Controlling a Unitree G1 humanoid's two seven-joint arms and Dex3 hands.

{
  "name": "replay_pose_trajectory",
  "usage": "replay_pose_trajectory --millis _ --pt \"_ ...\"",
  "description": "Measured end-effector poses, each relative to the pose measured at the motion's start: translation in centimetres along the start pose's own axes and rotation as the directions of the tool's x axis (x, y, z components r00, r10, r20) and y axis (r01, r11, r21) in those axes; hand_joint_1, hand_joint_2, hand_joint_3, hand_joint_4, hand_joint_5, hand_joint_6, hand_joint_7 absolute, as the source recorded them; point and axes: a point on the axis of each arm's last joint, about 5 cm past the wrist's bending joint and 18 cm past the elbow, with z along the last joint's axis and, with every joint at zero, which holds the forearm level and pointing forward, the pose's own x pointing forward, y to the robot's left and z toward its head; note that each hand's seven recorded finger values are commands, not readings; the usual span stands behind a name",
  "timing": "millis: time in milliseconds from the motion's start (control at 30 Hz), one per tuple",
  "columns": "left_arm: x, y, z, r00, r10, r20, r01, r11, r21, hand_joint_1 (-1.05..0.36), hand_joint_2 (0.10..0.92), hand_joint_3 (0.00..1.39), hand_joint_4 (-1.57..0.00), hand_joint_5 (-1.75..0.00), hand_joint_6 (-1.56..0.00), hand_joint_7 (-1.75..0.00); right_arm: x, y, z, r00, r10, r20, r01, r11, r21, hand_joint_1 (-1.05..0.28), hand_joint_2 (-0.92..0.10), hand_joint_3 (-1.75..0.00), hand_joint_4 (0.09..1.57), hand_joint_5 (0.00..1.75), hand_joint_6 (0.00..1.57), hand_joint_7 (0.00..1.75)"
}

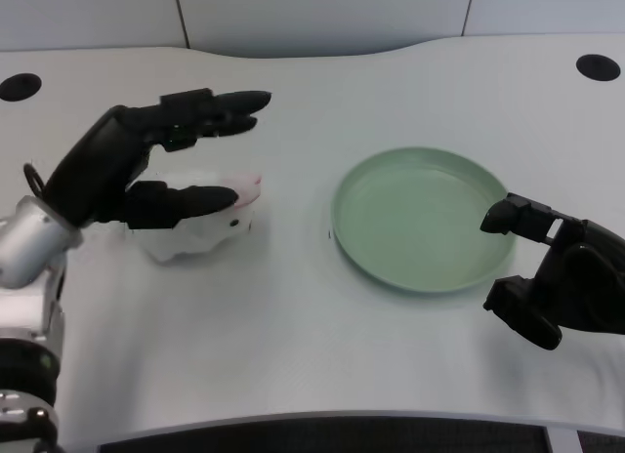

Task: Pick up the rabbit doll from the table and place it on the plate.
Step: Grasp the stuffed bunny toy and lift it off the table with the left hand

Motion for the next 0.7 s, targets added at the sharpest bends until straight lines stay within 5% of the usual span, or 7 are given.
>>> replay_pose_trajectory --millis 367,700 --pt "1.5 -2.3 -1.4 0.986 0.062 -0.157 0.015 0.895 0.447 -1.02 0.921 0.38 -0.11 0.00 -0.15 0.00 0.07 0.00 -0.05 1.00000 0.002 -0.001 -0.002 1.00000 0.001 -0.75 -0.92 -0.09 1.00 1.61 0.81 1.28" --pt "2.0 -2.8 -3.0 0.932 0.073 -0.356 0.186 0.745 0.641 -1.05 0.921 0.44 0.00 0.00 -0.05 0.00 -0.02 0.00 0.14 1.00000 0.003 -0.001 -0.003 0.99997 -0.007 -0.77 -0.92 -0.09 1.01 1.66 0.84 1.32"
